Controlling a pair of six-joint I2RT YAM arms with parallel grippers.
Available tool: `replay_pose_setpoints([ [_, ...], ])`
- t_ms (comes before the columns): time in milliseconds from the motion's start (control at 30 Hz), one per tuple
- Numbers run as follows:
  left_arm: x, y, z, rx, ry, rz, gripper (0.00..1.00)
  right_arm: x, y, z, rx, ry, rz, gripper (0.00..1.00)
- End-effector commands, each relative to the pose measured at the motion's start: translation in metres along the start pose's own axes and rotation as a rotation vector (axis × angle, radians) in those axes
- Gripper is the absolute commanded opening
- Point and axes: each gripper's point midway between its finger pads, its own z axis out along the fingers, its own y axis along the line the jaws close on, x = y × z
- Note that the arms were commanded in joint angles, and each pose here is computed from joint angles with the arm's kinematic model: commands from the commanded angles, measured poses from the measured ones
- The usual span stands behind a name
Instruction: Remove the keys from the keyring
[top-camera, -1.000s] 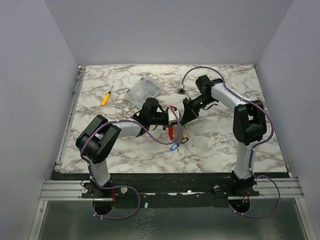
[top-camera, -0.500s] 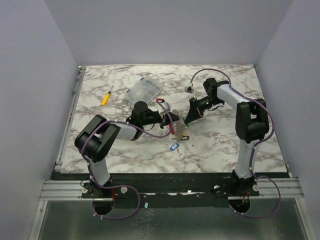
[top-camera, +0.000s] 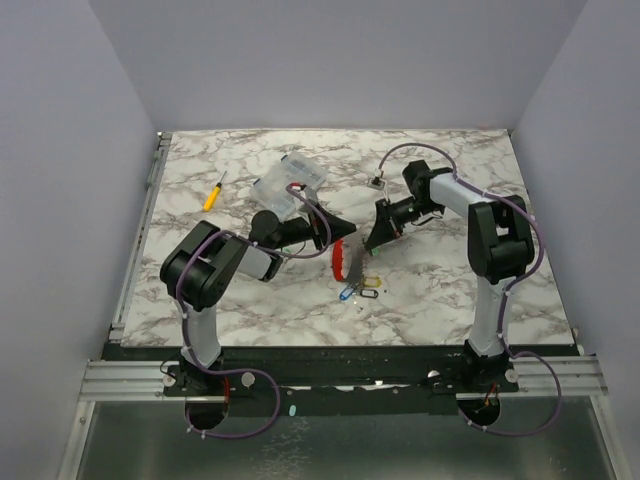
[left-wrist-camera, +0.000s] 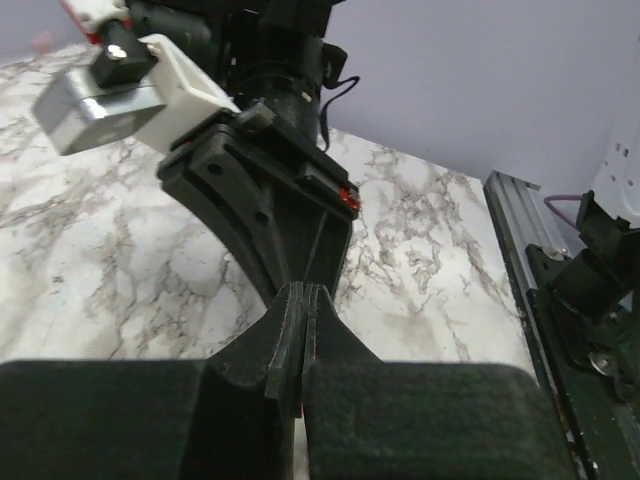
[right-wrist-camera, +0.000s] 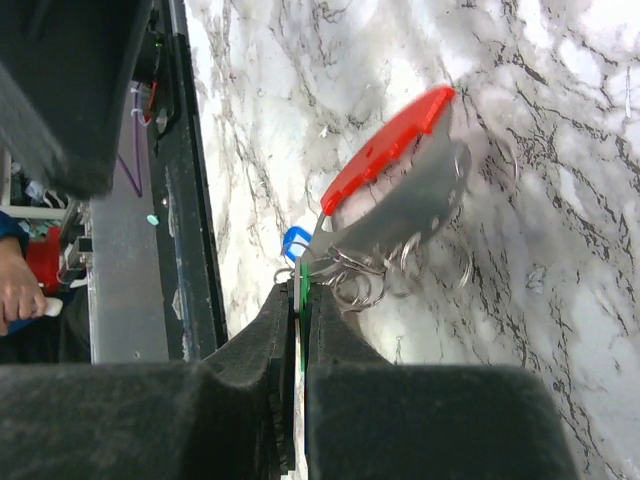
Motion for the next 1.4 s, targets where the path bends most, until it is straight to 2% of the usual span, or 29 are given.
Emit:
replay_pose_setpoints([
  [0,-0.014,0.016,-0.018,-0.023,0.011,0.073,0.08,-0.010,0.009,-0.003,-0.005,-0.006,-0.073,0.01],
  [100,-0.001,0.032,-0.027,-0.079,0.138,0.173,0.32,-0.020,0.018,-0.010,-0.009,-0.001,-0.113,0.01],
  [167,0.007,0.038,-0.032,-0.079,0.233,0.251,0.41,-0.027,0.022,-0.014,-0.006,0.010,-0.133,0.01],
  [233,0.012,0.044,-0.038,-0.088,0.313,0.342,0.45,-0.030,0.025,-0.018,0.004,0.024,-0.142,0.01],
  [433,0.023,0.044,-0.036,-0.077,0.448,0.447,0.49,-0.036,0.033,-0.019,0.002,0.036,-0.149,0.01],
  [633,0.044,0.028,-0.020,-0.049,0.487,0.475,0.53,-0.036,0.040,-0.011,-0.006,0.047,-0.150,0.01],
  [867,0.045,0.024,-0.004,-0.061,0.457,0.469,0.55,-0.033,0.045,-0.005,-0.014,0.058,-0.154,0.01],
  [967,0.047,0.022,0.000,-0.056,0.451,0.460,0.52,-0.034,0.047,-0.005,-0.018,0.056,-0.158,0.01],
  [1100,0.047,0.023,0.004,-0.062,0.437,0.445,0.35,-0.033,0.049,-0.004,-0.023,0.056,-0.158,0.01],
  [1133,0.046,0.023,0.005,-0.065,0.433,0.440,0.34,-0.033,0.049,-0.004,-0.024,0.056,-0.155,0.01],
  [1367,0.038,0.014,0.012,-0.040,0.389,0.410,0.39,-0.031,0.048,-0.003,-0.028,0.058,-0.145,0.01],
])
